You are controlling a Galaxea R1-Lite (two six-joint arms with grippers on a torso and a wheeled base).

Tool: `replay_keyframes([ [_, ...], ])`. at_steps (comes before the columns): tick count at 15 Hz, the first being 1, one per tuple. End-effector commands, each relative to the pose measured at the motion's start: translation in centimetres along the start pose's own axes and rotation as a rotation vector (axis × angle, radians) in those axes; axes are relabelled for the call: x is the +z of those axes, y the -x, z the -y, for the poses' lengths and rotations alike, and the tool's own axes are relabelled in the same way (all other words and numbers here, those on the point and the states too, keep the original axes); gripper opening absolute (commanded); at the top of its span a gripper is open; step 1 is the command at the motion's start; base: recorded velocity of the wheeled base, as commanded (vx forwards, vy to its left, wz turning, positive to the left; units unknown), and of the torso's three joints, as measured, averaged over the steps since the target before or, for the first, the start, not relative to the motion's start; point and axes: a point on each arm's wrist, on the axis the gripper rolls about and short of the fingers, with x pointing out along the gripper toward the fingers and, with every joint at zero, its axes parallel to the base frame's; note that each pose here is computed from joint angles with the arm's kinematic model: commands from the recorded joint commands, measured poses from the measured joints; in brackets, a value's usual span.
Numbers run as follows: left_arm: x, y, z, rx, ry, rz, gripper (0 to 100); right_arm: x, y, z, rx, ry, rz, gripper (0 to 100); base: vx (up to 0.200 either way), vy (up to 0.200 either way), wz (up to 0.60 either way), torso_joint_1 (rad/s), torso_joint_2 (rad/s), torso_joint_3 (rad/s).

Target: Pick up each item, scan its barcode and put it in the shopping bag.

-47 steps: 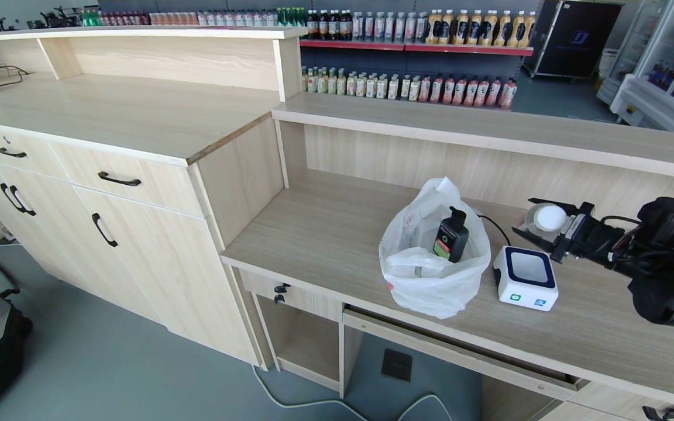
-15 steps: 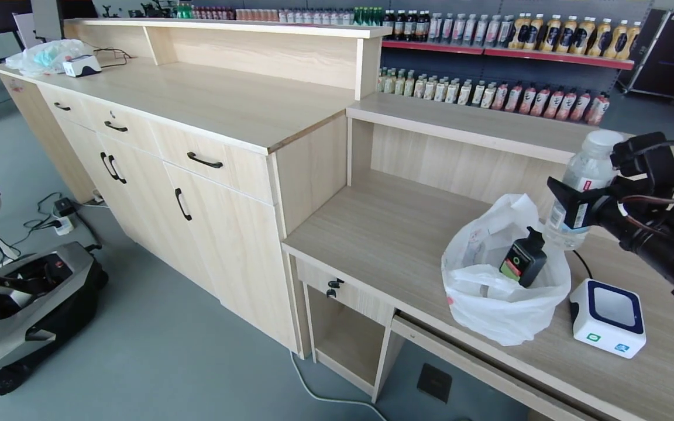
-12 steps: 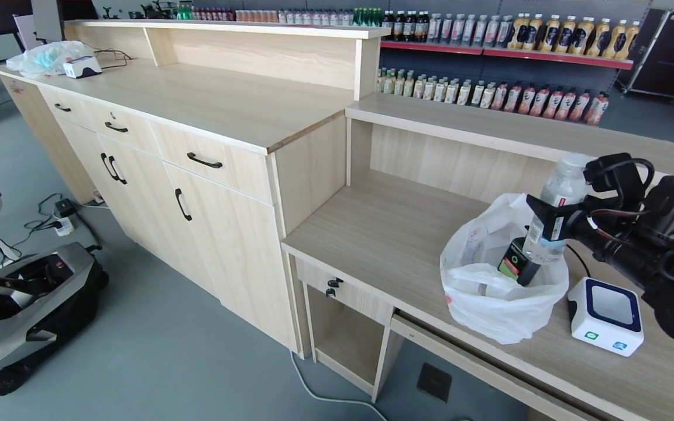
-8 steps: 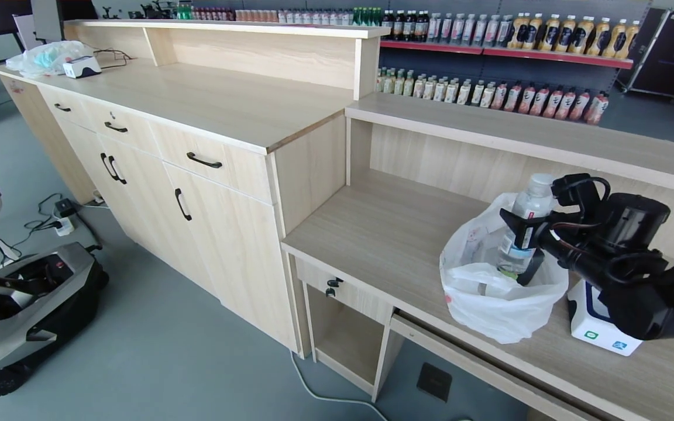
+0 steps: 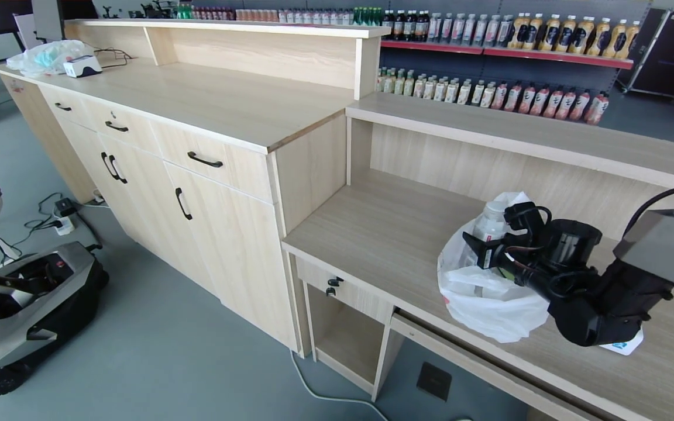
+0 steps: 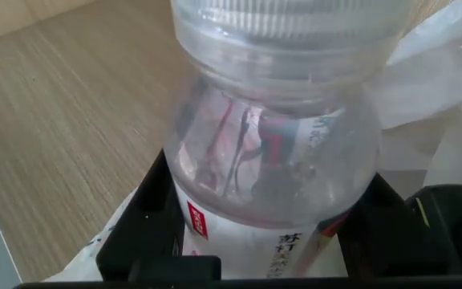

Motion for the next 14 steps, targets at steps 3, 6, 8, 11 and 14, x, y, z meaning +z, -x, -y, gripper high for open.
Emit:
replay_keyframes([
  [3,0.0,0.0,0.0,0.000,0.000,0.000,100,-2.6,-0.6,-0.2,0.010,-0.003,-0.062,0,0.000,0.000,0.00,0.000,0.00,0.000],
  [6,0.0,0.0,0.0,0.000,0.000,-0.001,100,-2.7,-0.4,-0.2,0.008,0.000,-0.071,0,0.000,0.000,0.00,0.000,0.00,0.000],
  [8,0.0,0.0,0.0,0.000,0.000,-0.001,100,-2.3,-0.2,-0.1,0.005,0.003,-0.062,100,0.000,0.000,0.00,0.000,0.00,0.000],
  [11,0.0,0.0,0.0,0.000,0.000,-0.001,100,1.3,0.3,0.1,0.012,0.013,0.023,100,0.000,0.000,0.00,0.000,0.00,0.000],
  [14,0.0,0.0,0.0,-0.001,0.000,0.000,100,6.9,2.9,0.2,0.074,0.053,0.136,100,0.000,0.000,0.00,0.000,0.00,0.000],
])
